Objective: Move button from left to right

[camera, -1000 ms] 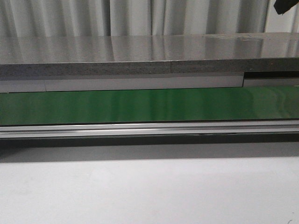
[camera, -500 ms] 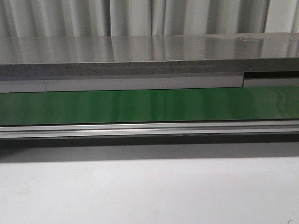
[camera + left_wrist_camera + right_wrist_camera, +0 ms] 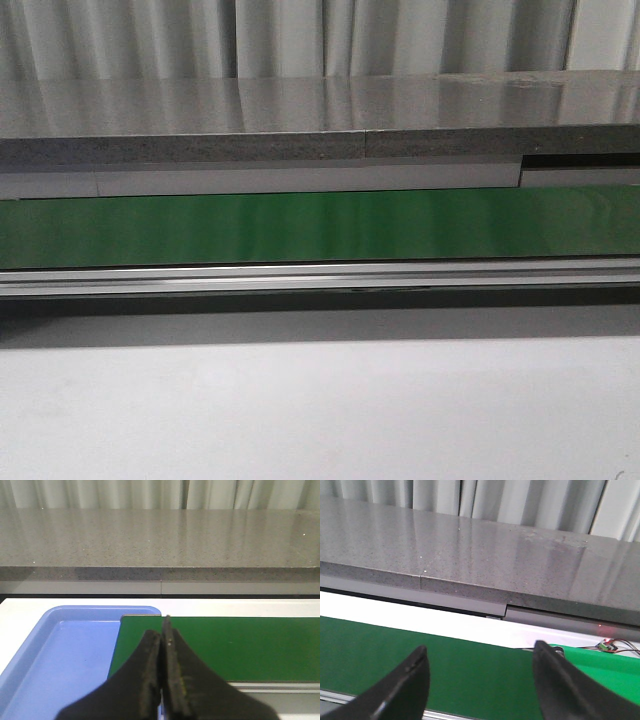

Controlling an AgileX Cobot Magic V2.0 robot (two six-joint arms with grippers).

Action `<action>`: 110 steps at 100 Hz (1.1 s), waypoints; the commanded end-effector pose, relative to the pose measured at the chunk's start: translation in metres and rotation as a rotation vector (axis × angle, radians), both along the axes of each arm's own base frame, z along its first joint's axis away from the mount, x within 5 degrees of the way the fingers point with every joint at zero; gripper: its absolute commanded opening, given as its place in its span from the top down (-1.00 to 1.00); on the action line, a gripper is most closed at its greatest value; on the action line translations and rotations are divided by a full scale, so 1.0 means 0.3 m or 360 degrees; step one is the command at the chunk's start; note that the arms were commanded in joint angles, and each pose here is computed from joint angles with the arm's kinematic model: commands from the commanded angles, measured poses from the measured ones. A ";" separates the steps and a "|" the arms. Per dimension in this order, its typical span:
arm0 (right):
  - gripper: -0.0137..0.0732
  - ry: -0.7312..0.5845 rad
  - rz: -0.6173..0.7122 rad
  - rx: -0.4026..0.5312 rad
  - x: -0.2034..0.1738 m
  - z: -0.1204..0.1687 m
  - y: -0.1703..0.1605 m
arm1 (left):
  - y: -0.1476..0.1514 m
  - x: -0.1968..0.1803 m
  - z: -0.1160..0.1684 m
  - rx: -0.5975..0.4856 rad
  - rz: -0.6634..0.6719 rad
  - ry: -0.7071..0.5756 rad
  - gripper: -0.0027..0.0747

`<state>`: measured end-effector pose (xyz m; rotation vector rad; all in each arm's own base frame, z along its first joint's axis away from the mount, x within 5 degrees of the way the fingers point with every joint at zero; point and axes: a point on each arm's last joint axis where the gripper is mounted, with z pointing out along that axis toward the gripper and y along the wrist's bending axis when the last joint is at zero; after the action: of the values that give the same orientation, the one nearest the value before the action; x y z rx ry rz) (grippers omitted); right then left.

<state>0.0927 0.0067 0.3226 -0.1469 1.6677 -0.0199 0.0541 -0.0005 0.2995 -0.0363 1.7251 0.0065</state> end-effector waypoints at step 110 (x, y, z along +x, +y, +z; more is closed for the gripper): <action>0.84 -0.0057 0.0002 0.0015 -0.012 0.031 0.001 | 0.000 0.001 0.051 -0.0021 -0.0004 -0.0150 0.98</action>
<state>0.0894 0.0086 0.3183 -0.1671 1.7085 -0.0031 0.0541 -0.0005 0.2995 -0.0363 1.7251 0.0065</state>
